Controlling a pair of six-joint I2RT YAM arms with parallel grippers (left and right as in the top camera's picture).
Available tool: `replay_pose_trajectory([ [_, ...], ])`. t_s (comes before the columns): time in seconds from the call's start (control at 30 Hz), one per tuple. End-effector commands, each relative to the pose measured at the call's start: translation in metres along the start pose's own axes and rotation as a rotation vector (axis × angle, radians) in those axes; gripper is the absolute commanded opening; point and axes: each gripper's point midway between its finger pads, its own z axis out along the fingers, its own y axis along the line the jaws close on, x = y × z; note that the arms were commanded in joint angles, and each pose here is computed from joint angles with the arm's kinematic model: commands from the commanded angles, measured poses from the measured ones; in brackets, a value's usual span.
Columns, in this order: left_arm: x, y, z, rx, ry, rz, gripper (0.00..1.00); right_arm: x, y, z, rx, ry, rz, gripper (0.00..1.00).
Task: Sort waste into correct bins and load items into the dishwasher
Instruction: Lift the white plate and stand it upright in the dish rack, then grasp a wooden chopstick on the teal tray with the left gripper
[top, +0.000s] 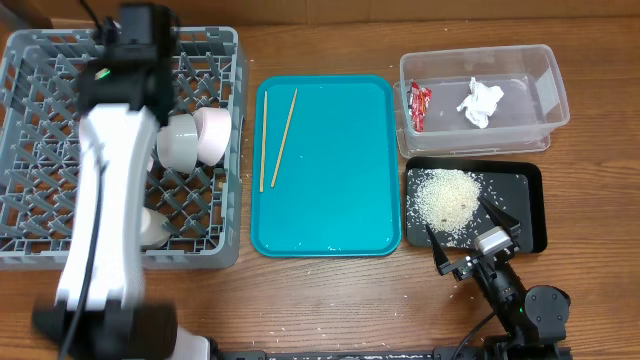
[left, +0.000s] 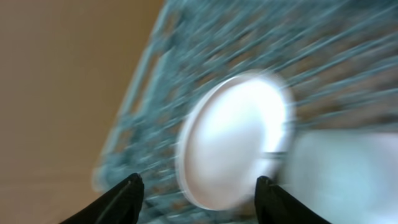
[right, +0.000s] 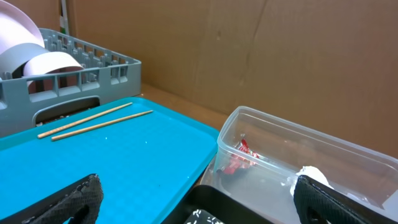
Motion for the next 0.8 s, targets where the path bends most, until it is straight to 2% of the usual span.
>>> replay_pose_trajectory([
  [0.0, -0.004, -0.042, -0.08, 0.502, -0.084, -0.076, 0.55, 0.001, 0.001, 0.0, -0.004, -0.005, 0.001, 1.0],
  [0.07, 0.012, -0.072, -0.114, 0.738, -0.026, -0.084, 0.49, 0.001, 0.001, 0.0, -0.004, -0.005, 0.001, 1.0],
  [0.13, 0.03, -0.1, -0.133, 0.882, 0.047, -0.039, 0.49, 0.001, 0.001, 0.0, -0.004, -0.005, 0.002, 1.0],
  [0.17, 0.047, -0.12, -0.134, 0.921, 0.114, 0.011, 0.45, 0.001, 0.001, 0.0, -0.004, -0.005, 0.002, 1.0],
  [0.27, 0.094, -0.17, -0.096, 0.841, 0.284, 0.069, 0.44, 0.001, 0.001, 0.0, -0.004, -0.005, 0.002, 1.0],
  [0.43, 0.138, -0.24, -0.045, 0.759, 0.349, 0.197, 0.39, 0.001, 0.001, 0.0, -0.004, -0.005, 0.002, 1.0],
  [0.67, 0.146, -0.288, 0.027, 0.581, 0.304, 0.229, 0.4, 0.001, 0.001, 0.0, -0.004, -0.005, 0.002, 1.0],
  [0.77, 0.146, -0.299, 0.054, 0.527, 0.278, 0.224, 0.45, 0.001, 0.001, 0.0, -0.004, -0.005, 0.002, 1.0],
])
